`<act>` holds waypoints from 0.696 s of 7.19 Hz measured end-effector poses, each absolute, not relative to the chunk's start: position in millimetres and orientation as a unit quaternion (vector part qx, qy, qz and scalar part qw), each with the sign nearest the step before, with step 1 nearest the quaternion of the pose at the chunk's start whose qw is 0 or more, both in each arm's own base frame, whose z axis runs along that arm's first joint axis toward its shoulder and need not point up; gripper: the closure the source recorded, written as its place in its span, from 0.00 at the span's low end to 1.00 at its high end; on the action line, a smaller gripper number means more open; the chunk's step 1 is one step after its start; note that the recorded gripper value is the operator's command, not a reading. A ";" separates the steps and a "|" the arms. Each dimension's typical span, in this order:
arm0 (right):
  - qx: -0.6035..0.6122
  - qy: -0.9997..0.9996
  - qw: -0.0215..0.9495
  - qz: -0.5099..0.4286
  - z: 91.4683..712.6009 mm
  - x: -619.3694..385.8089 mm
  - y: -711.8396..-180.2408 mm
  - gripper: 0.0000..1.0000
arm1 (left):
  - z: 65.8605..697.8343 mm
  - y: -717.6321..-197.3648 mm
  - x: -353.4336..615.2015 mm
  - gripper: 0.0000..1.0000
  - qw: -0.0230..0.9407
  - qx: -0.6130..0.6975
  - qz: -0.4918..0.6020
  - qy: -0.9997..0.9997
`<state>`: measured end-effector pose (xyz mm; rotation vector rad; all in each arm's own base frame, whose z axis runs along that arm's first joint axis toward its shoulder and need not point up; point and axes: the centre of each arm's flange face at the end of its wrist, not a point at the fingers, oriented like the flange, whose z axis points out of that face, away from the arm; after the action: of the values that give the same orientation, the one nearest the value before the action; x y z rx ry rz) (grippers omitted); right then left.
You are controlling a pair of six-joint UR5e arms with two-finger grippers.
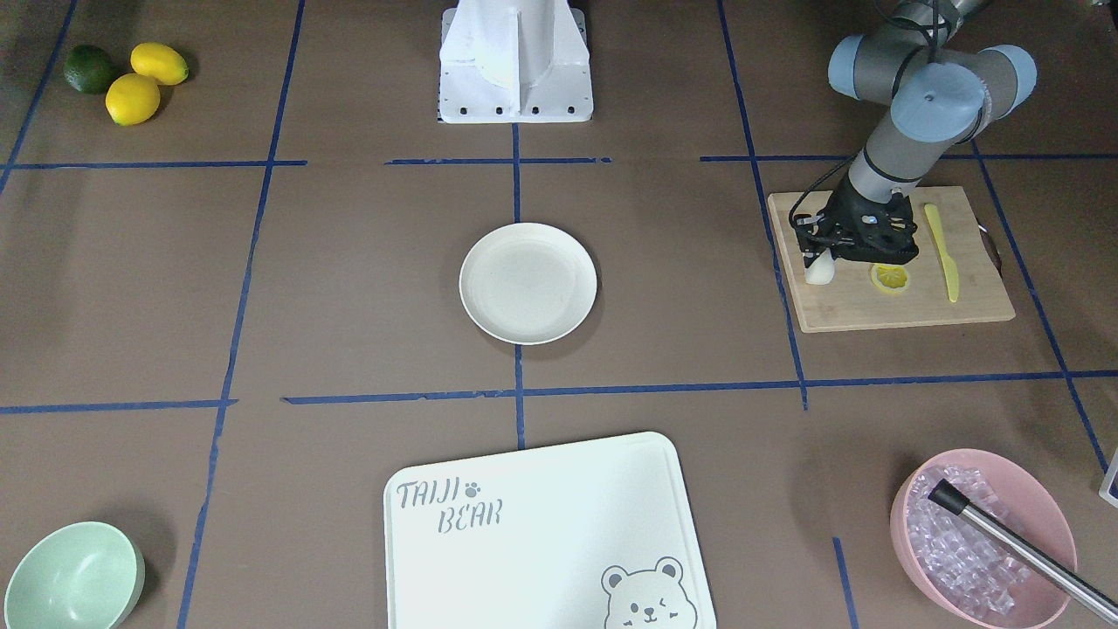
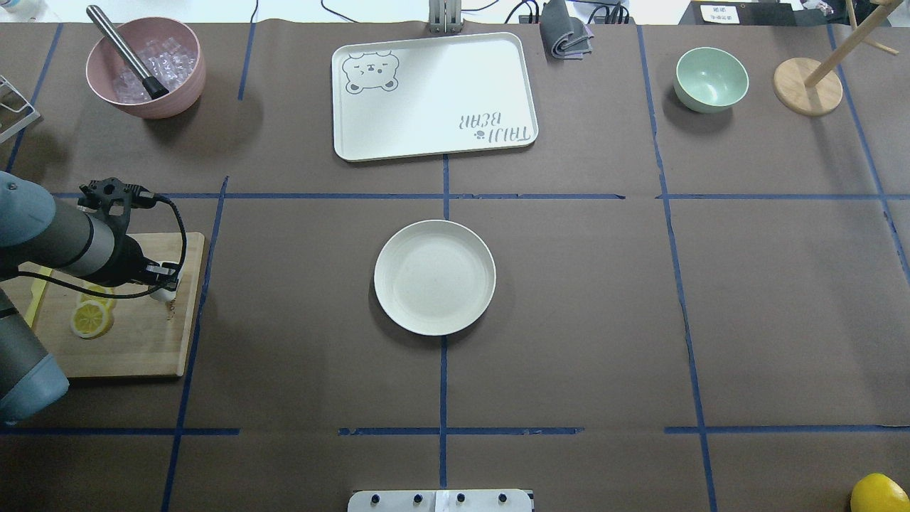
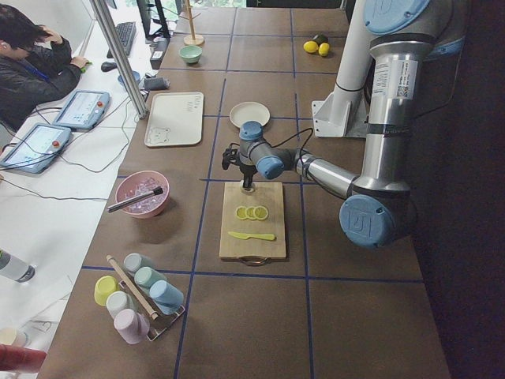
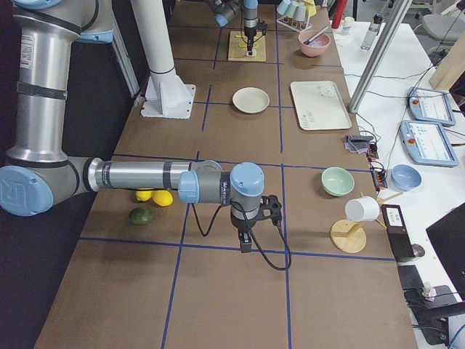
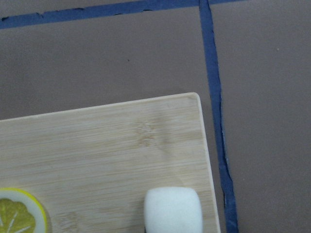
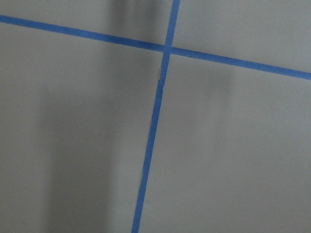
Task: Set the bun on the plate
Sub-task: 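Grasp the white bun with the left gripper and lift it, then carry the bun with the left gripper over the white plate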
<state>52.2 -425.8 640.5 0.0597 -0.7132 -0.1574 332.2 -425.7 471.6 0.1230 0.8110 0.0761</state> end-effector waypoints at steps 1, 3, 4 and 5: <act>0.029 -0.349 0.934 -0.077 640.3 52.1 -425.6 0.00 | 451.2 -426.2 332.5 0.72 0.916 0.058 0.030 0.396; 0.029 -0.349 0.933 -0.077 640.4 52.1 -425.2 0.00 | 372.7 -440.6 358.1 0.71 0.913 0.038 -0.016 0.406; 0.029 -0.349 0.933 -0.077 640.5 52.1 -425.1 0.00 | 322.7 -439.6 391.0 0.70 0.912 0.020 -0.041 0.408; 0.028 -0.349 0.933 -0.076 641.0 52.1 -425.2 0.00 | 271.0 -429.1 435.0 0.68 0.911 0.010 -0.066 0.407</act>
<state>52.1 -425.2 641.0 0.0581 -0.7146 -0.1563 435.0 -429.1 271.0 0.0197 0.8390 -0.1364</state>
